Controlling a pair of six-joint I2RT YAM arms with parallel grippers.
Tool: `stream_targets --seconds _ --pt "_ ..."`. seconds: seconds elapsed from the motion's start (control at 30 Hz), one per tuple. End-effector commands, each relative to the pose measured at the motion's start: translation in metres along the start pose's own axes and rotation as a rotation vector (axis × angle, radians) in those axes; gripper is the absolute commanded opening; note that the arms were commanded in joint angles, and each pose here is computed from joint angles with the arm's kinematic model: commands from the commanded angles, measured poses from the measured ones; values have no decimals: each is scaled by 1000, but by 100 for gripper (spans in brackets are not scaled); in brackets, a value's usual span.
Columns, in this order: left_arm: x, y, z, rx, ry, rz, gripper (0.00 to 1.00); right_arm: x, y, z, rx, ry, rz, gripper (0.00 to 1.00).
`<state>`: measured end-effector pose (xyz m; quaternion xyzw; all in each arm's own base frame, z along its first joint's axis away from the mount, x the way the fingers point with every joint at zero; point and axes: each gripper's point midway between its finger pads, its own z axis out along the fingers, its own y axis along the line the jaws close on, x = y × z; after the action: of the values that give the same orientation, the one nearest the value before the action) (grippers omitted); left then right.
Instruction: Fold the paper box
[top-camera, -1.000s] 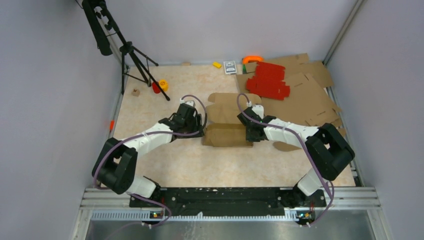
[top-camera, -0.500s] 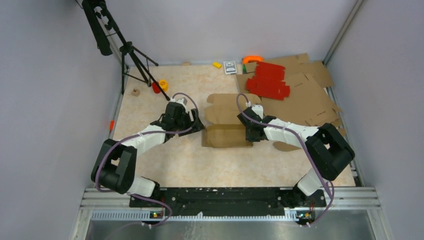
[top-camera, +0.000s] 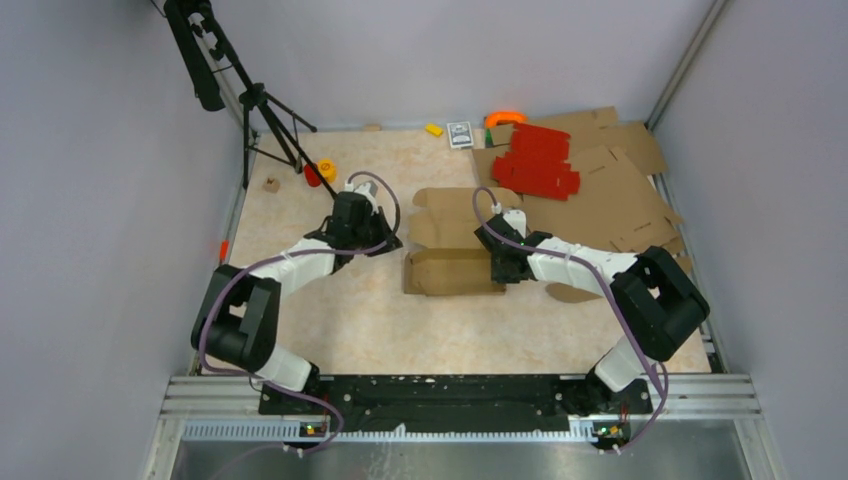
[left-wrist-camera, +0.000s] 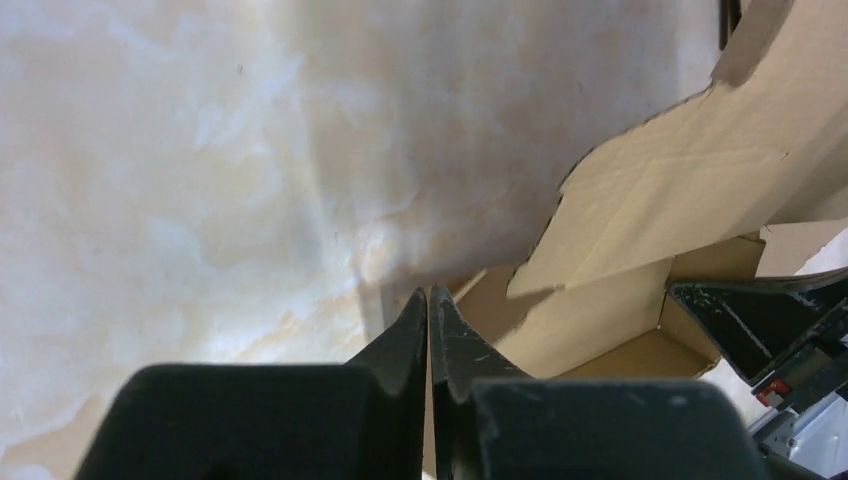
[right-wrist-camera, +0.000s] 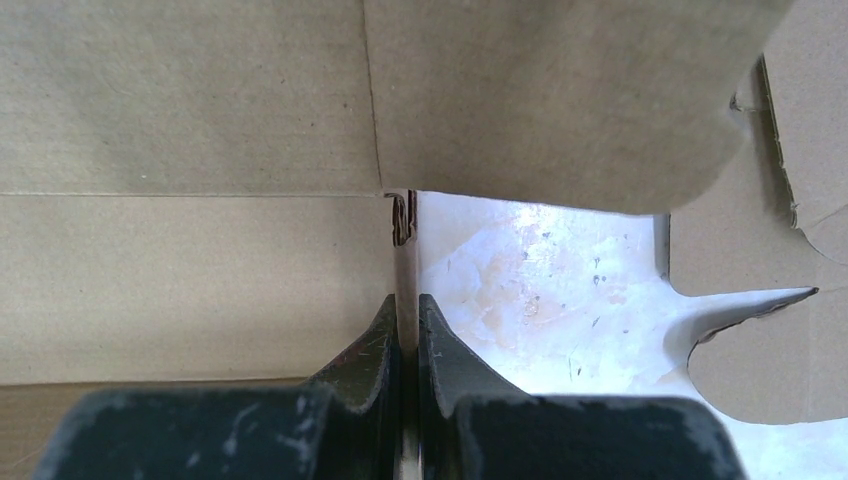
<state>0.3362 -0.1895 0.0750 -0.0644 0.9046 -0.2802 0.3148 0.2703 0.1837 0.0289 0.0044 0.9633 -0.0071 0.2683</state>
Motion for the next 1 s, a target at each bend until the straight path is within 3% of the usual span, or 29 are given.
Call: stream_targets --seconds 0.0,0.27,0.47,0.63,0.8,0.97 --pt "-20 -22 12 94 -11 69 0 7 4 2 -17 14 -20 0" --pt "0 -39 26 134 133 165 0 7 7 3 -24 21 -20 0" --pt "31 -56 12 150 252 275 0 8 4 4 -8 22 -26 0" --pt "54 -57 11 113 367 277 0 5 5 3 -8 17 -26 0" --pt "47 -61 9 87 337 275 0 4 6 3 -9 17 -29 0" --pt "26 -53 -1 6 221 266 1 2 3 2 4 10 -27 0"
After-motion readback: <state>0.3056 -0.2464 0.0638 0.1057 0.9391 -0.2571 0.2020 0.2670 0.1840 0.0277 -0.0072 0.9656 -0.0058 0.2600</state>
